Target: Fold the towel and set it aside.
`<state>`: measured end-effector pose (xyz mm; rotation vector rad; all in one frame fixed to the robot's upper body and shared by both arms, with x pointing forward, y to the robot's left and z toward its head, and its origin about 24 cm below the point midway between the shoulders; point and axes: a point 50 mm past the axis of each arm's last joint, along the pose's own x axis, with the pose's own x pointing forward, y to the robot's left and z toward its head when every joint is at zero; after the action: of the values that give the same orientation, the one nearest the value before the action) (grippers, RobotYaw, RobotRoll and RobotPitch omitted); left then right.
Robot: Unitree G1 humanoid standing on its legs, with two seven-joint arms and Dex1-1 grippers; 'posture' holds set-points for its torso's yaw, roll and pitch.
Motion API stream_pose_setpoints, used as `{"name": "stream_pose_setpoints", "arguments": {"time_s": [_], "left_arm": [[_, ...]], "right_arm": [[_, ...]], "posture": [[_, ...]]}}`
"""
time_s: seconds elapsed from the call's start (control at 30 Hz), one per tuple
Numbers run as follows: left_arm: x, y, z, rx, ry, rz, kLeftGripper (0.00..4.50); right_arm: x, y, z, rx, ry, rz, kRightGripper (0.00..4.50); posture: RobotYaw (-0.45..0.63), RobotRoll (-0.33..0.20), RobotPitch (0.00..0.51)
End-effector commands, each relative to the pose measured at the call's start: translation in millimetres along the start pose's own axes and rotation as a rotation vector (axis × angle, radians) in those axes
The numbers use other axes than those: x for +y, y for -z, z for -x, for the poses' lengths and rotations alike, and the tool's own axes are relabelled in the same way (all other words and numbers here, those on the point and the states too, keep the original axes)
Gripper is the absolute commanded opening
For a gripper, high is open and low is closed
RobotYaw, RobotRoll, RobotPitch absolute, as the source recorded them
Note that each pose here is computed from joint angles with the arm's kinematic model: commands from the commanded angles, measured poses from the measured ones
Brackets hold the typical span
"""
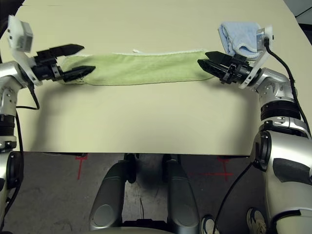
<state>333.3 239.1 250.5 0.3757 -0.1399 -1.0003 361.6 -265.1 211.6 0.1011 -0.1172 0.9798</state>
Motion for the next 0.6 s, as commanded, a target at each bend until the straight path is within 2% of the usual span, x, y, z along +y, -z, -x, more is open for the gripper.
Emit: {"name": "stream_pose_setpoints", "arguments": {"time_s": [0.03,0.13,0.23,0.37,0.6], "left_arm": [[-7,8,4,0.066,0.059,-0.029,4.50],[-11,13,8,0.098,0.088,-0.042,4.50],[-14,18,10,0.123,0.093,-0.084,4.50],[-22,28,14,0.154,0.094,-0.109,4.50],[-30,34,18,0.157,0.088,-0.087,4.50]], "right_arm": [[3,5,4,0.040,-0.024,0.011,4.47],[5,6,12,0.091,-0.044,0.003,4.47],[8,14,22,0.132,-0.044,-0.112,4.47],[9,18,39,0.036,0.047,-0.347,4.47],[17,24,65,-0.060,0.181,-0.574,4.47]], "posture": [[0.04,0.000,0.291],[0.03,0.000,0.292],[0.03,0.000,0.292],[0.04,0.000,0.288],[0.03,0.000,0.293]]}}
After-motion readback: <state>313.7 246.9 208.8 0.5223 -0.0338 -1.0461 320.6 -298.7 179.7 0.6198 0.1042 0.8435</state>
